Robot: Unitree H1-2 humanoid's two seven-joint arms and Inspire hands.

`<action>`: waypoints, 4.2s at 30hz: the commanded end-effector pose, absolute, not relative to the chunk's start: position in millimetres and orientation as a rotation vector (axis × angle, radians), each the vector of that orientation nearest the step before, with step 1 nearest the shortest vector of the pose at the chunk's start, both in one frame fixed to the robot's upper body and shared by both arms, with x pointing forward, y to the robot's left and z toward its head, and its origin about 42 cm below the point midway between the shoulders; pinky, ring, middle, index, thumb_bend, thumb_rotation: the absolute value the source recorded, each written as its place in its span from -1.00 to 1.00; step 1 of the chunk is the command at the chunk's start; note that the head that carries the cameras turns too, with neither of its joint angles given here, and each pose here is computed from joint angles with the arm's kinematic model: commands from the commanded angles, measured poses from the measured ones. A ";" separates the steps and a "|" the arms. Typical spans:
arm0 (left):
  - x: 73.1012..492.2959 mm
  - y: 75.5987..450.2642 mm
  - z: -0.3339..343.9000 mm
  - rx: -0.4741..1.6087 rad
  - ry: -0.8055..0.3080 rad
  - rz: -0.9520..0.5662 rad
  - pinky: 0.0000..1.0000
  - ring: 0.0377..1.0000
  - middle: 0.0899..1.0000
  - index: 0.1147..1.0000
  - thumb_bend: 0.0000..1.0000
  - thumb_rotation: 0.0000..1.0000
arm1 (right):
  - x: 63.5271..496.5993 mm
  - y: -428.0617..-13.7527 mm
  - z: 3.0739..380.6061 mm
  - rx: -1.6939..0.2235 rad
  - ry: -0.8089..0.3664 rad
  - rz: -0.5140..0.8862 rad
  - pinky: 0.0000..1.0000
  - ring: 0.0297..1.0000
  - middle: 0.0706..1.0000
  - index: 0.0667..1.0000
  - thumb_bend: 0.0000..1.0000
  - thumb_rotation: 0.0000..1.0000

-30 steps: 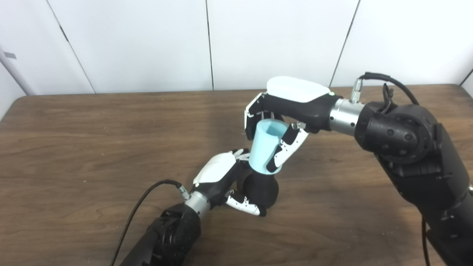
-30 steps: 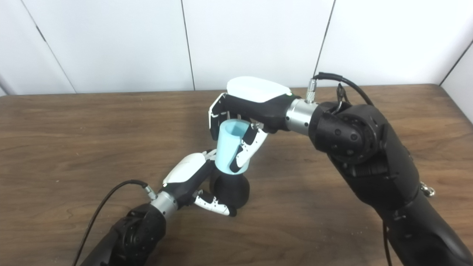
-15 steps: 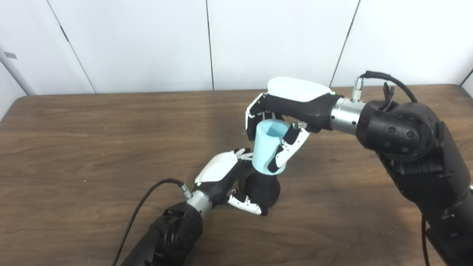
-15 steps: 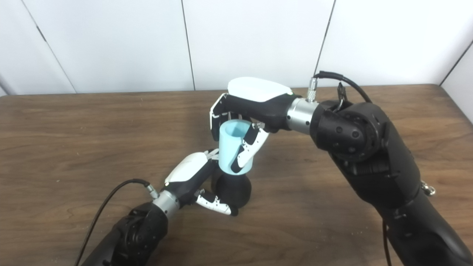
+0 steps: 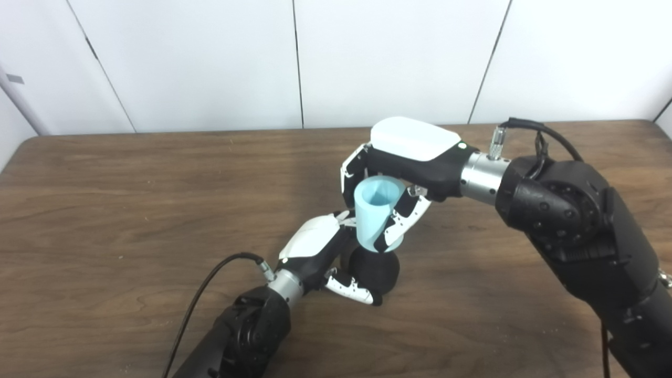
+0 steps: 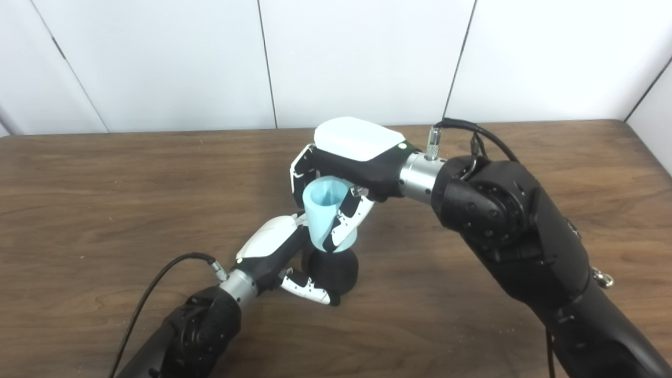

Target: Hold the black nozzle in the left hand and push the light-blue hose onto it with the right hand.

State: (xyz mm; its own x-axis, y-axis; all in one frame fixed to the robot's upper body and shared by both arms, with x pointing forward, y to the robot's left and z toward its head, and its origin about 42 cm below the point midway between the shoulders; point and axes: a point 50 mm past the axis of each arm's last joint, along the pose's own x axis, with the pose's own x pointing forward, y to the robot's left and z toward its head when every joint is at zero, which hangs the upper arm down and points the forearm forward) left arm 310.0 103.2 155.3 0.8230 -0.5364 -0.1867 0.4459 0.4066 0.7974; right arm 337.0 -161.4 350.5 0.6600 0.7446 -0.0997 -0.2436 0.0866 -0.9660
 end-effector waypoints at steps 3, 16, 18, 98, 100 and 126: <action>289.6 113.3 102.4 1.038 0.167 -0.742 1.00 1.00 0.75 -0.17 0.05 -0.91 | 338.0 -160.7 354.0 -1.300 -0.561 0.744 -0.38 -0.16 -0.05 -0.11 0.00 -1.00; 288.9 114.3 103.4 1.035 0.165 -0.749 1.00 1.00 0.75 -0.17 0.05 -0.91 | 356.9 -181.8 347.2 -1.278 -0.559 0.683 -0.38 -0.17 -0.07 -0.09 0.00 -1.00; 289.1 114.7 103.6 1.034 0.165 -0.749 1.00 1.00 0.75 -0.17 0.05 -0.91 | 359.3 -185.4 345.4 -1.270 -0.527 0.680 -0.38 -0.17 -0.07 -0.09 0.00 -1.00; 289.8 116.1 99.6 1.007 0.179 -0.710 1.00 1.00 0.74 -0.17 0.04 -0.91 | 322.7 -222.9 398.7 -1.325 -0.596 0.586 0.79 0.92 0.91 0.81 0.62 0.54; 288.7 116.8 99.4 1.007 0.178 -0.705 1.00 1.00 0.74 -0.17 0.04 -0.91 | 318.2 -226.1 394.3 -1.316 -0.600 0.593 0.80 0.93 0.91 0.80 0.61 0.55; 288.0 135.3 99.7 0.986 0.177 -0.637 1.00 1.00 0.73 -0.17 0.05 -0.90 | 270.4 -248.9 337.7 -1.269 -0.676 0.718 1.00 1.00 1.00 0.98 0.46 1.00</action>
State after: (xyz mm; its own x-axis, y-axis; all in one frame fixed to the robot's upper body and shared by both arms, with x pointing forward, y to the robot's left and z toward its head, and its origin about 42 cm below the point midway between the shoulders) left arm 306.2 109.6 153.4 0.8511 -0.4954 -0.1738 0.4258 0.4576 0.7806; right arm 271.9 -246.7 327.5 0.6205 0.7841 -0.0088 -0.1646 0.1193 -0.9791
